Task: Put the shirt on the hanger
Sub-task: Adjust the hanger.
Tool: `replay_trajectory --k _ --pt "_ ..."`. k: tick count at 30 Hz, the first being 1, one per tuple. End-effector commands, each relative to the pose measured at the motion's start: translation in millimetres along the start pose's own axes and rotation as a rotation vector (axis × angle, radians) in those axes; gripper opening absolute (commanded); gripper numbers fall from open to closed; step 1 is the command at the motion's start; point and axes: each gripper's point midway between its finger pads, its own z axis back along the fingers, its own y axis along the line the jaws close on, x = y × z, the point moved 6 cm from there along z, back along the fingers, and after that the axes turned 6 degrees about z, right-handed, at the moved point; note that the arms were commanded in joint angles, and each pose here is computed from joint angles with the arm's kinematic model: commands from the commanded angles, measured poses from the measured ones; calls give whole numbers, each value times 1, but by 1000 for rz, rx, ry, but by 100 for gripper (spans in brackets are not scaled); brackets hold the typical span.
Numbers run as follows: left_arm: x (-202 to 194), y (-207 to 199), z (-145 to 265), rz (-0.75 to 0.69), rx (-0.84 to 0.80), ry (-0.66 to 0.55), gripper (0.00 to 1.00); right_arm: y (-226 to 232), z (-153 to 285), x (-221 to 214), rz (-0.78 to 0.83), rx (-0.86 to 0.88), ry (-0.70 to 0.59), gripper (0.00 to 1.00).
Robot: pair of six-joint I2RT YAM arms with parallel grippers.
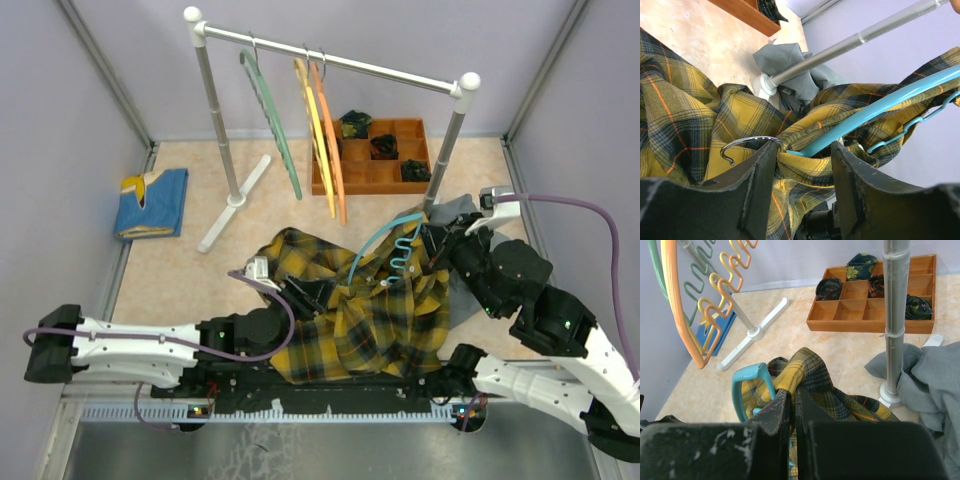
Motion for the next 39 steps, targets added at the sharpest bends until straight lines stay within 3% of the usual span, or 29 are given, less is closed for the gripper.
replay_trajectory --k 1,19,33,39 --pt "5 -14 -5 56 6 -19 53 2 2 17 -66 5 -77 0" --pt "6 4 -28 91 96 -75 55 1 6 17 -81 22 -77 0" --pt "-2 2 -54 81 90 -43 54 2 8 13 -93 39 -71 0" --pt "0 16 -59 100 116 -44 45 1 11 13 -96 48 -69 0"
